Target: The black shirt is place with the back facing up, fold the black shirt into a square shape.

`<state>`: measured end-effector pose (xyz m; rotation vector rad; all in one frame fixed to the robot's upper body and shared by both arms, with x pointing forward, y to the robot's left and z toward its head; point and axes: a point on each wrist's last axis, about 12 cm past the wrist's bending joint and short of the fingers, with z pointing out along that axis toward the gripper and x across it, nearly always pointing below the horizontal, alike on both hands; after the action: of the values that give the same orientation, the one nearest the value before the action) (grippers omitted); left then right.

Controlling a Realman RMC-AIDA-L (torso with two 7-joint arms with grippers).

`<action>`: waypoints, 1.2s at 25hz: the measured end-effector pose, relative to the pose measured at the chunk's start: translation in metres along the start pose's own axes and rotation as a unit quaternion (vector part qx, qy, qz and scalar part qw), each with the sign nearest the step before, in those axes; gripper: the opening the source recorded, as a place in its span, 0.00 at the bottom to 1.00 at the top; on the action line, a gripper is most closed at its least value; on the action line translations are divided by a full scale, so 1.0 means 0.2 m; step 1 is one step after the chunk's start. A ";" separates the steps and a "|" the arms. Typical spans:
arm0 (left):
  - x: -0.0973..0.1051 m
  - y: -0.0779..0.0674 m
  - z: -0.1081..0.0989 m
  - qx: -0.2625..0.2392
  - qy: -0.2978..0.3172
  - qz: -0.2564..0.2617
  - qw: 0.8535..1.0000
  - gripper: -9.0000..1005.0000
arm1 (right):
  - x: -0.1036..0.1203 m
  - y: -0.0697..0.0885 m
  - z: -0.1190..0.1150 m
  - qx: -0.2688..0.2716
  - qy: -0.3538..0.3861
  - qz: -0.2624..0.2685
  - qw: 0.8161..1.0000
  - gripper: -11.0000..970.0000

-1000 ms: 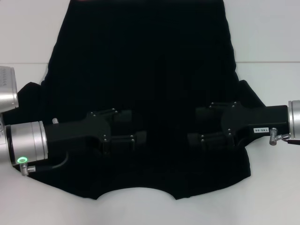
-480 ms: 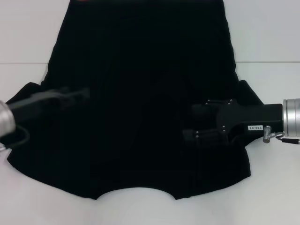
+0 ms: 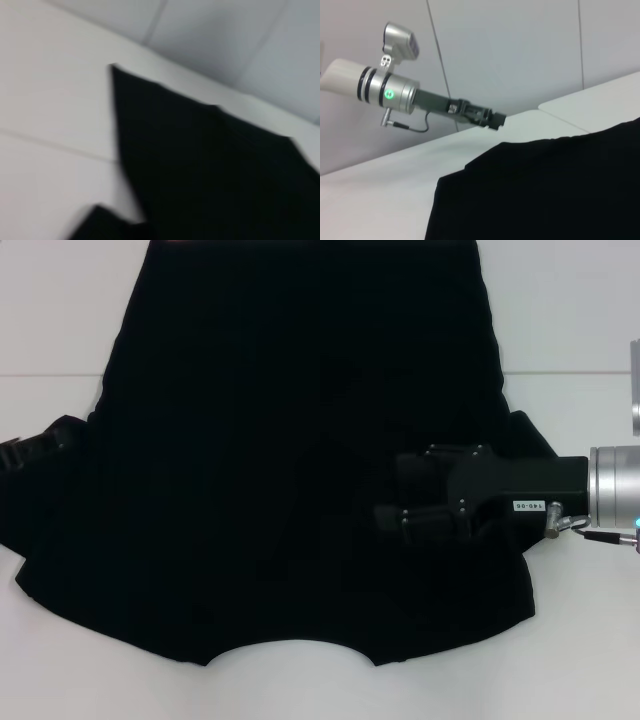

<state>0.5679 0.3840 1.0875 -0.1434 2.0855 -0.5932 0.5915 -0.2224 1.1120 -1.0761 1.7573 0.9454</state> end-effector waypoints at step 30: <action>0.08 0.12 0.07 -0.141 0.042 0.016 0.989 0.86 | -0.01 -0.02 0.03 0.019 -0.010 0.007 1.000 0.94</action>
<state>0.5740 0.3939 1.0574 -0.2491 2.2408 -0.2870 0.5973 -0.2184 1.1122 -1.0269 1.7626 0.9243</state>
